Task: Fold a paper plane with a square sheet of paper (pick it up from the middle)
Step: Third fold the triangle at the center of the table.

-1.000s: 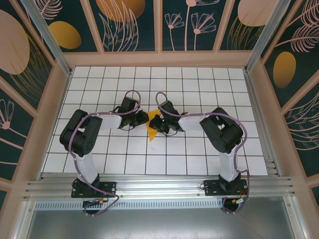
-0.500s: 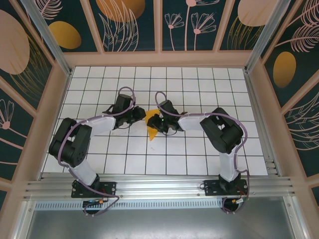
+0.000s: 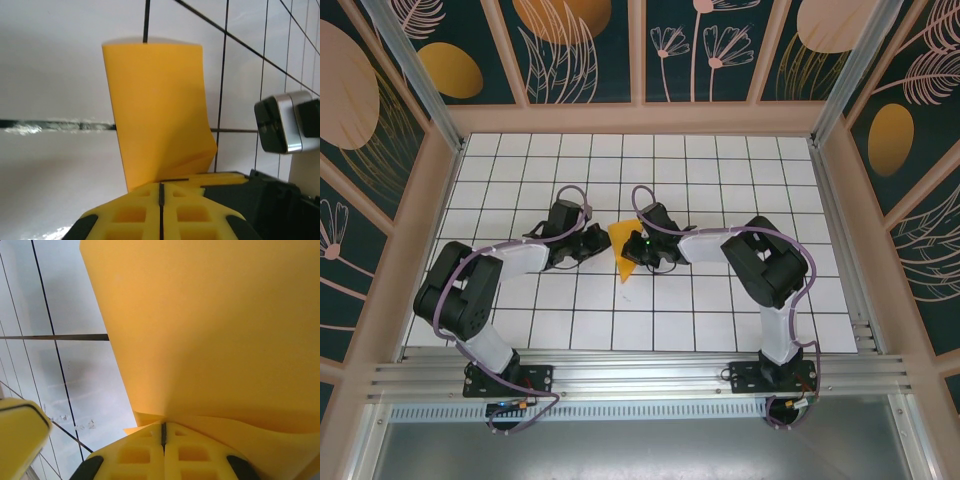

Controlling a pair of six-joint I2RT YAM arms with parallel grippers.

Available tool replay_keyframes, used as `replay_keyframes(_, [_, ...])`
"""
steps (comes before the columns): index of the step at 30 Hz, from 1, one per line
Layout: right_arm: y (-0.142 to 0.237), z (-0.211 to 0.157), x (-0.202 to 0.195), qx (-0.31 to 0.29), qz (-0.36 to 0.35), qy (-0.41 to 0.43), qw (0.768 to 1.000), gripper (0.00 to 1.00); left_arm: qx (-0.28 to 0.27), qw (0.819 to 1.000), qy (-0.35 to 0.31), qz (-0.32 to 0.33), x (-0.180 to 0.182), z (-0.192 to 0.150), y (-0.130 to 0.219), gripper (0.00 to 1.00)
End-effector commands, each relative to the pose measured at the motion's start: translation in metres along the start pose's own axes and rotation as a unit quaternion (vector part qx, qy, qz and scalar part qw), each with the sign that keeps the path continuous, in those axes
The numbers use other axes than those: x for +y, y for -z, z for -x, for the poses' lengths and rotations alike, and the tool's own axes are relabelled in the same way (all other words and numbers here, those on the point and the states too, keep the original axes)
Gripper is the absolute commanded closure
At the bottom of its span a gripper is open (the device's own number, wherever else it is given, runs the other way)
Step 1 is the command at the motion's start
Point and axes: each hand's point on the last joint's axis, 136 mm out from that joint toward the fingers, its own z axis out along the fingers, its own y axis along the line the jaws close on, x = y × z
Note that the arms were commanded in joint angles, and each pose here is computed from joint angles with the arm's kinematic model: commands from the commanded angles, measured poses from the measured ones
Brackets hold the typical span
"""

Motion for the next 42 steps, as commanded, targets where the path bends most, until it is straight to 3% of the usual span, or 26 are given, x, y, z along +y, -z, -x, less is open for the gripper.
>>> replay_keyframes(1, [0.002, -0.005, -0.012, 0.004, -0.018, -0.002, 1.000, 0.99, 0.012, 0.998, -0.002, -0.054, -0.019, -0.006, 0.006, 0.95])
replay_keyframes(8, [0.003, -0.005, -0.014, 0.002, -0.020, -0.005, 1.000, 1.00, 0.041, 0.997, -0.004, -0.063, -0.017, -0.022, -0.004, 0.98])
replay_keyframes(42, [0.012, -0.002, -0.004, -0.007, -0.005, -0.003, 1.000, 1.00, 0.064, 0.998, 0.000, -0.006, 0.013, -0.028, -0.032, 1.00])
